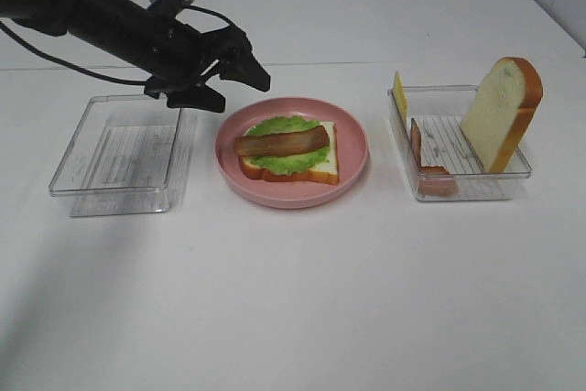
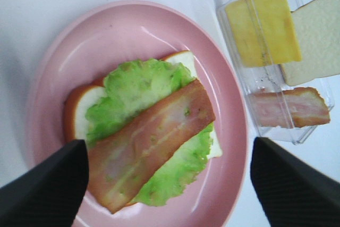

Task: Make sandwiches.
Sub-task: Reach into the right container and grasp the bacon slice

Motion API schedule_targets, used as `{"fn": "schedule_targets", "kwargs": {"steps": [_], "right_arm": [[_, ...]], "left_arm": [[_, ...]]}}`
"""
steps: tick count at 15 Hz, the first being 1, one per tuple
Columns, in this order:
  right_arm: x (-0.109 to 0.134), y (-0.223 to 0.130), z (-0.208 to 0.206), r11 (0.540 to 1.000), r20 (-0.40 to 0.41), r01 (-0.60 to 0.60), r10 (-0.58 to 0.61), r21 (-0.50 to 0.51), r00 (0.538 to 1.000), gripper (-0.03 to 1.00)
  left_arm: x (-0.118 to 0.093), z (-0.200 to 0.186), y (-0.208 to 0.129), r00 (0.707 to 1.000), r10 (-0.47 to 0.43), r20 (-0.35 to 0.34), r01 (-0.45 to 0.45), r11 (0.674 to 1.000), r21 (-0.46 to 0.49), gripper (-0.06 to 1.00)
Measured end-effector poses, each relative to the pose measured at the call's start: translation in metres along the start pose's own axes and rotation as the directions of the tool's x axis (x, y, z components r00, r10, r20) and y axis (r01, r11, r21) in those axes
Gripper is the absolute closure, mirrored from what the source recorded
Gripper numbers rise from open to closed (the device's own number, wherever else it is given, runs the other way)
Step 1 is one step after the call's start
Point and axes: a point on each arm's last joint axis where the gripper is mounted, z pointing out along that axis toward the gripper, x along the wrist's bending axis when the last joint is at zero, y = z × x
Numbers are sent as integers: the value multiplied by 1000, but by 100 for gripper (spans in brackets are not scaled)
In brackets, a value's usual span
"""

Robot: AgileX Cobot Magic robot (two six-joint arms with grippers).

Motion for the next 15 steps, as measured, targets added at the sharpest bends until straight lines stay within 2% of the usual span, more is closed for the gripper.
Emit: {"fn": "schedule_targets", "kwargs": {"steps": [1,3,4,5,6,7,11,15], "right_arm": [[0,0,0,1000,0,0,0,0,1000,28],[0,0,0,1000,0,0,0,0,1000,28],[0,0,0,1000,0,0,0,0,1000,28],[0,0,0,1000,0,0,0,0,1000,28],[0,0,0,1000,0,0,0,0,1000,28],[0,0,0,1000,0,0,0,0,1000,28],[0,0,0,1000,0,0,0,0,1000,28],[0,0,0,1000,0,0,0,0,1000,28]], "left_arm": [[-6,-16,6,997,35,-66,-36,999,-20,16],[-18,-43,14,986,76,-147,-82,996,-37,16],[-26,-58,16,980,93,-175,-102,994,-41,16],[-26,-58,16,980,93,-175,-102,994,-41,16],[-38,-84,17,962,149,-230,-156,988,-11,16],[-56,-119,12,945,163,-284,-159,987,37,16],[-83,-179,1,914,155,-374,-143,988,58,16],[-99,-218,-24,898,158,-410,-137,987,80,16]]}}
